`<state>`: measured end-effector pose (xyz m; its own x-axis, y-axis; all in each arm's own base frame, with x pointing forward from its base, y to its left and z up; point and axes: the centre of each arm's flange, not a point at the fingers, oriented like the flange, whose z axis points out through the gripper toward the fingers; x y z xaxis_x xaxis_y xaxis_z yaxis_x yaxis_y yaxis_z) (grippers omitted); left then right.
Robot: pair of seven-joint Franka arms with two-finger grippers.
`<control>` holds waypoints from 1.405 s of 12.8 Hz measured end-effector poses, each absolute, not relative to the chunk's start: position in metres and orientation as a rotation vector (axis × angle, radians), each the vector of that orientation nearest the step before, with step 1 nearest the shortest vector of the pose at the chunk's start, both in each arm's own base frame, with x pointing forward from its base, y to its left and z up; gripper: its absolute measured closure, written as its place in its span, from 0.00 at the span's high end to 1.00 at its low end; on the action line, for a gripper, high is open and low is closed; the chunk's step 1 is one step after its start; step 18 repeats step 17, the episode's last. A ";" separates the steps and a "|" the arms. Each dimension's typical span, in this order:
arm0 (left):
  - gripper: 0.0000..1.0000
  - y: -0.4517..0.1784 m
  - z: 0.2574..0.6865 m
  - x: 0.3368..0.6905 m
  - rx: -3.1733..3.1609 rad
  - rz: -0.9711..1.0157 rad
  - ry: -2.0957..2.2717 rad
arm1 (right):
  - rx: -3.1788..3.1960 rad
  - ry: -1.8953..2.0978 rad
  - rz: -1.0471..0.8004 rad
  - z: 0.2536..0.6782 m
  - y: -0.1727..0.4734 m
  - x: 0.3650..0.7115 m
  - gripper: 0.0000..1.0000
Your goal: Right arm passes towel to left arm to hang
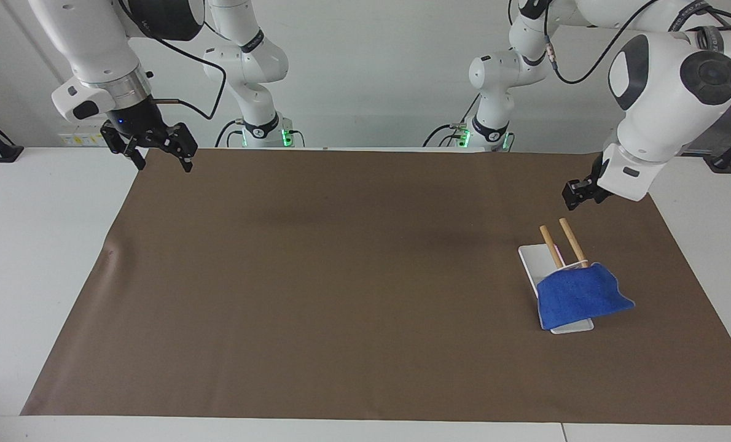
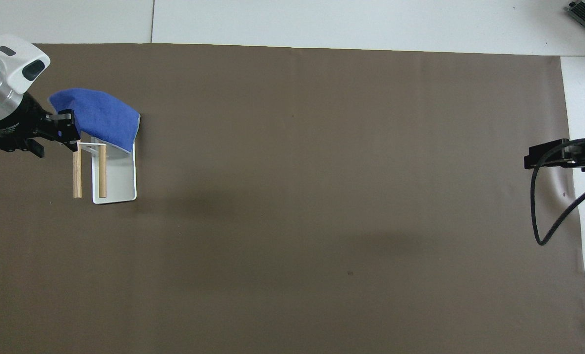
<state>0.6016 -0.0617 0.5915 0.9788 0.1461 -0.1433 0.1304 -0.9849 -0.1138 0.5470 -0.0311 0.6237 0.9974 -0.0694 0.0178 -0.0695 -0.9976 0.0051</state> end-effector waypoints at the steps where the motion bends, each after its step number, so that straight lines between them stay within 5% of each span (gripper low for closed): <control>1: 0.70 -0.062 0.603 0.598 -3.031 0.207 -0.196 | 3.134 -0.109 0.027 0.624 -0.031 0.547 1.00; 8: 0.93 -0.029 0.645 0.581 -3.133 0.123 -0.076 | 3.134 -0.109 0.026 0.624 -0.031 0.547 1.00; 18: 0.95 -0.024 0.632 0.574 -3.157 -0.052 -0.086 | 3.134 -0.109 0.026 0.624 -0.031 0.547 1.00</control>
